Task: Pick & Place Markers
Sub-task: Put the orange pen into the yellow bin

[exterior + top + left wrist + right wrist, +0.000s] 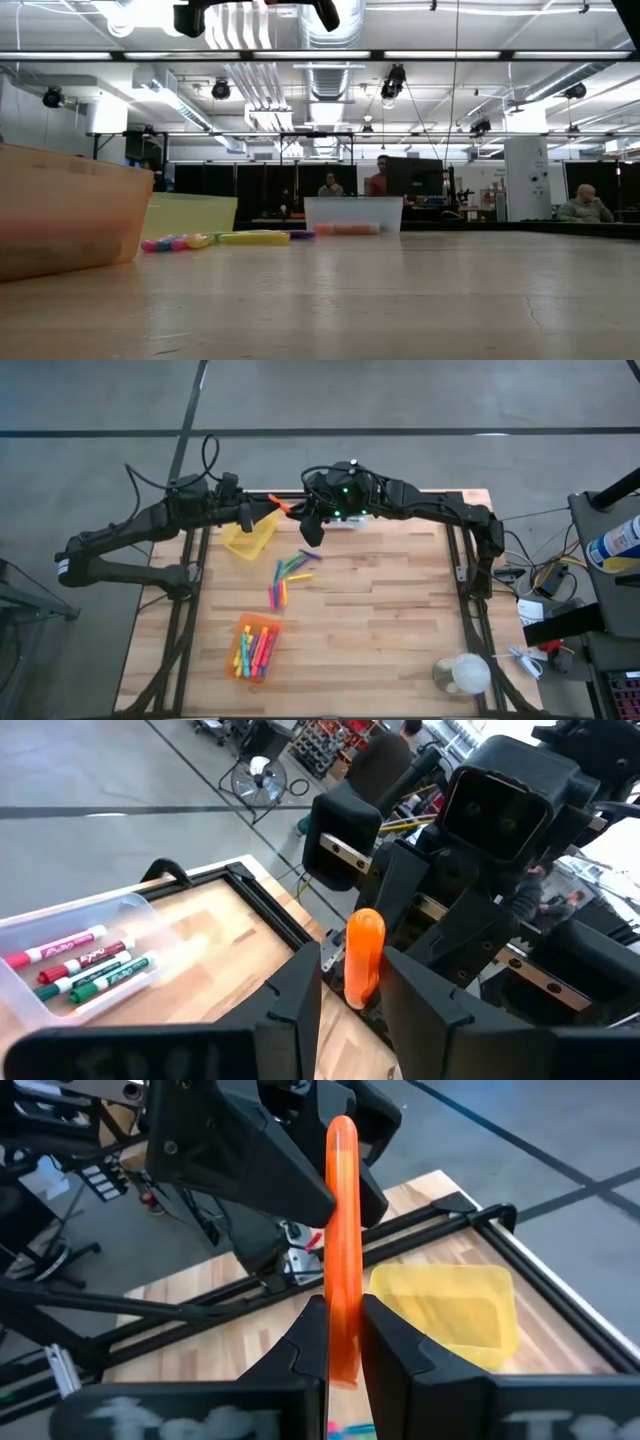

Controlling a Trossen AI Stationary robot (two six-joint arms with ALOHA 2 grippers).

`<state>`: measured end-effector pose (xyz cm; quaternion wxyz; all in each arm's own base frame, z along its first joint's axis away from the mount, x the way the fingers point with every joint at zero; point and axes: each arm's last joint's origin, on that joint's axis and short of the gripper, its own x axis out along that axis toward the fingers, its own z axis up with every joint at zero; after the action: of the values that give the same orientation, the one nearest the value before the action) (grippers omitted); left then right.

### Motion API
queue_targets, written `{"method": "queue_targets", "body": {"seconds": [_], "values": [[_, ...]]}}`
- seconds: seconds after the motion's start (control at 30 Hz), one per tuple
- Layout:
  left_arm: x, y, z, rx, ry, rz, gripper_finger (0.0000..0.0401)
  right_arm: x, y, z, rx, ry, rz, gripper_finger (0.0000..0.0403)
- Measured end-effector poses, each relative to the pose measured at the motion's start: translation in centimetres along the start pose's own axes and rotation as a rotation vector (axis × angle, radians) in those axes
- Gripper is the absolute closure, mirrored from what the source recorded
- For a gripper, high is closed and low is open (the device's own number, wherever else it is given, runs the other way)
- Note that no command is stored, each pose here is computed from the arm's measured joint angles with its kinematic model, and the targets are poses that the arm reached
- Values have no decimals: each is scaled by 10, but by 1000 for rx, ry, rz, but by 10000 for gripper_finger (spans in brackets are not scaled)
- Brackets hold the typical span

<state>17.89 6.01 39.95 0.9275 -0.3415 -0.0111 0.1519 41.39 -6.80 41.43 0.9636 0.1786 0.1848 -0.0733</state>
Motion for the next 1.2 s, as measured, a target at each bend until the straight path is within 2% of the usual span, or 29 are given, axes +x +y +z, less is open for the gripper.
{"method": "queue_targets", "body": {"seconds": [0.4, 0.7, 0.83, 1.2], "values": [[6, -2, 1, -44, -8, -42, 305, 2, 2, 1, 19, -33, 26, 373], [6, -2, 1, -50, -4, -48, 356, 4, 3, -1, 35, -29, 16, 371], [6, -2, 1, -51, -4, -48, 369, 4, 3, -1, 43, -29, 16, 349], [3, -1, 0, -44, 8, -28, 363, 4, 5, -3, 61, -15, 17, 308]]}}
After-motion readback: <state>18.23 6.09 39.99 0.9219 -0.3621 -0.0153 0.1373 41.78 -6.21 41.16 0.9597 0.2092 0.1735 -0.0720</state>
